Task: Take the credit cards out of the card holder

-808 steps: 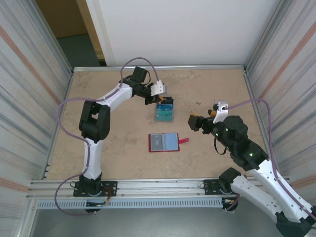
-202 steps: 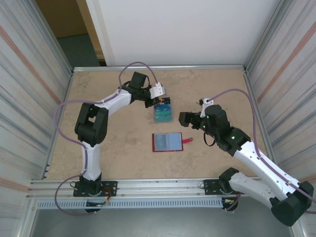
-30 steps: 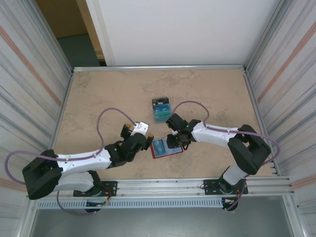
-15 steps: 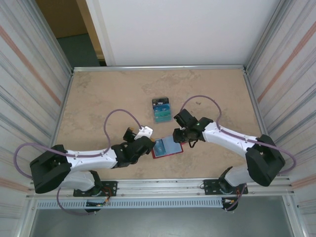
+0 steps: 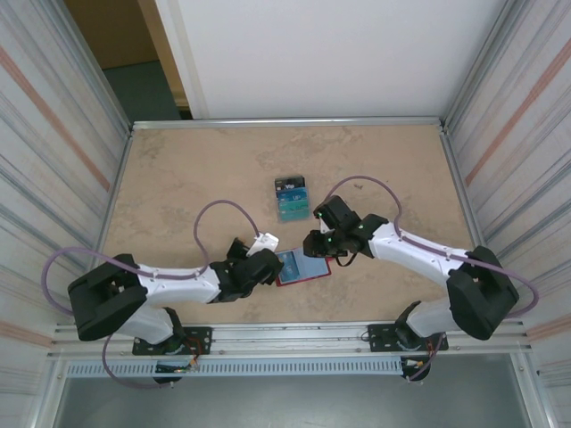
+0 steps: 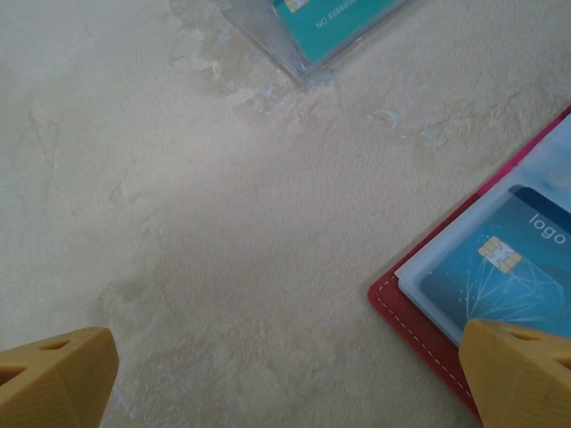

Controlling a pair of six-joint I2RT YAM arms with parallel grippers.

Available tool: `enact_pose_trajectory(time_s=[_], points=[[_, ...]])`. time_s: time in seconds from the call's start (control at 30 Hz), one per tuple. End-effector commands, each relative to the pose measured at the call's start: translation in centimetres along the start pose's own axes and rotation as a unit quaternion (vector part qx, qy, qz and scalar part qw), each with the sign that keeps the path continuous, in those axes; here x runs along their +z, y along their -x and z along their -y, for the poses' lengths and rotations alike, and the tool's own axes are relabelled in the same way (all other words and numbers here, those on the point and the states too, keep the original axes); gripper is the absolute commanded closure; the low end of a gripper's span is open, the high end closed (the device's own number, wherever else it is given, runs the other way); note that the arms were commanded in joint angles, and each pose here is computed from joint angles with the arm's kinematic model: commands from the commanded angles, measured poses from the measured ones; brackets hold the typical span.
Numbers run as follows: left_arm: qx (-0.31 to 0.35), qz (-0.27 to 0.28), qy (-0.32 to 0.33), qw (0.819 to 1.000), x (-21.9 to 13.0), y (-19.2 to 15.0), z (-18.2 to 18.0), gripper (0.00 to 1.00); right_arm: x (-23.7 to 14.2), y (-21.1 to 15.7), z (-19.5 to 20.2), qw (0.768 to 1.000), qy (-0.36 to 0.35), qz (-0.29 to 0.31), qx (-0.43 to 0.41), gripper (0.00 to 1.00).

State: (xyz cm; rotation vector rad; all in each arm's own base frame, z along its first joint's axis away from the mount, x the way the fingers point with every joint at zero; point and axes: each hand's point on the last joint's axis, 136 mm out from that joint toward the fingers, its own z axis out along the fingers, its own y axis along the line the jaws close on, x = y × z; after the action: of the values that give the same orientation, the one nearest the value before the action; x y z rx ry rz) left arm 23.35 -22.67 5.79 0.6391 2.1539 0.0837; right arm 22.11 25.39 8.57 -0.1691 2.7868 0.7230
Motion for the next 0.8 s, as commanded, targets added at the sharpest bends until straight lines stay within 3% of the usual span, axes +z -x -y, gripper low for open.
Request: enact_pose_trajectory(time_s=[0.0,0.77], points=[[-0.005,0.000,-0.005,1.000,0.1,0.4,0.6,0.01,1.4,-1.1,-0.6,0.999,0.033,-0.032,0.024,0.75],[-0.026,0.014,-0.022,0.999,-0.1,1.7,1.3,0.01,4.8,-2.8,-0.2,0.995,0.047,-0.078,0.048,0.76]])
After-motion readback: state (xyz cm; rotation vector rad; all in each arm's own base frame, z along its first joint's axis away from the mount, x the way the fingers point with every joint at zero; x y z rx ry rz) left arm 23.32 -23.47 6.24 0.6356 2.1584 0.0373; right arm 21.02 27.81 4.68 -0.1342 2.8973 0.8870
